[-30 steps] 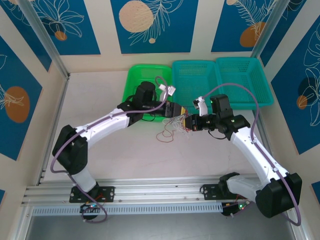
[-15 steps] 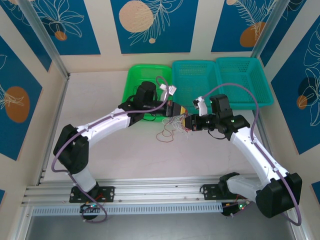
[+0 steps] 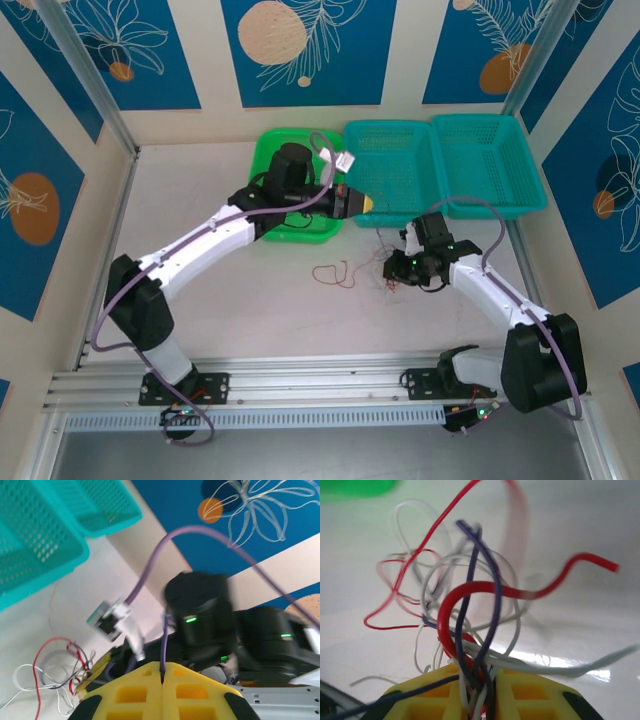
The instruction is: Untangle the cables
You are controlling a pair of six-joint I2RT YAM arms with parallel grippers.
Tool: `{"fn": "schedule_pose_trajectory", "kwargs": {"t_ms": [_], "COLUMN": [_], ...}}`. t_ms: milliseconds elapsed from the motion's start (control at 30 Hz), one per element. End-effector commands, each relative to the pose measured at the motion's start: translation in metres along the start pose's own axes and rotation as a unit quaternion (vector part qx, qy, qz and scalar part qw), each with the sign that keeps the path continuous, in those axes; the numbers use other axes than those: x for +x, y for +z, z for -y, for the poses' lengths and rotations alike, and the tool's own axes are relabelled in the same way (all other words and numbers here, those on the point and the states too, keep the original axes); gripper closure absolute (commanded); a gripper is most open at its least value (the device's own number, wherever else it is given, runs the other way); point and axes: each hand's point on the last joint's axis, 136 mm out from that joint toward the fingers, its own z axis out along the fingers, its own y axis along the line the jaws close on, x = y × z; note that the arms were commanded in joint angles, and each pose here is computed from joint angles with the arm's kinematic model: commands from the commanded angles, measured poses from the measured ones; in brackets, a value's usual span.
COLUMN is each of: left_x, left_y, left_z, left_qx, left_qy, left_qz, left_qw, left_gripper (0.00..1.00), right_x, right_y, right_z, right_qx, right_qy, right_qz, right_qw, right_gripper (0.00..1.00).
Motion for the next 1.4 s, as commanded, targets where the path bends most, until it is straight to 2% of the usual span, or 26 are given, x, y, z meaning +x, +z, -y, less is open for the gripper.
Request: {"fn": "schedule_pose_trajectory", "kwargs": {"t_ms": [0,200,400,500,600,667,733,867,933,1033,1200,1267,1367], "left_x": [-0.056,-0.085,-0.131,-0.143,-0.155,-0.169,-0.181,-0.200,-0.201,-0.194,-0.155,-0.131,-0.103], "left_y": [-0.050,-0.081,-0.135,-0.155,-0.170,-0.193,-0.220,-0.274,-0.284,-0.266,-0.193,-0.162,-0.130], "left_z": [0.073,0.101,0.128,0.146,0.151,0.147,0.149,0.156,0.157,0.158,0.141,0.127,0.115], "left_qx": [0.034,0.014,-0.038,-0.048,-0.081,-0.132,-0.170,-0.248,-0.262,-0.231,-0.124,-0.102,-0.080], "left_qy": [0.102,0.152,0.206,0.236,0.247,0.240,0.244,0.255,0.261,0.275,0.292,0.304,0.343], "left_qz": [0.084,0.112,0.185,0.202,0.220,0.250,0.281,0.351,0.358,0.325,0.176,0.106,0.032], "left_qw": [0.991,0.982,0.960,0.949,0.940,0.929,0.912,0.866,0.857,0.875,0.932,0.941,0.936], "left_gripper": [1.00,1.00,1.00,1.00,1.00,1.00,1.00,1.00,1.00,1.00,0.99,0.89,0.73], "right_x": [0.023,0.026,0.029,0.030,0.033,0.037,0.039,0.043,0.040,0.032,0.009,0.000,-0.010], "right_y": [0.007,0.009,0.010,0.013,0.014,0.015,0.015,0.014,0.013,0.010,-0.018,-0.035,-0.060], "right_z": [0.034,0.051,0.061,0.064,0.075,0.083,0.089,0.099,0.099,0.085,0.049,0.033,0.010], "right_qx": [0.052,0.062,0.067,0.062,0.081,0.095,0.108,0.124,0.120,0.077,0.004,-0.014,-0.031], "right_qy": [0.079,0.121,0.148,0.158,0.183,0.209,0.230,0.260,0.264,0.241,0.154,0.096,0.006], "right_qz": [-0.036,-0.040,-0.040,-0.042,-0.052,-0.064,-0.072,-0.076,-0.068,-0.049,0.030,0.071,0.126], "right_qw": [0.995,0.990,0.986,0.985,0.978,0.971,0.965,0.955,0.955,0.966,0.988,0.993,0.992], "right_gripper": [0.79,0.77,0.78,0.87,0.90,0.89,0.84,0.80,0.79,0.83,0.92,0.95,0.98]}}
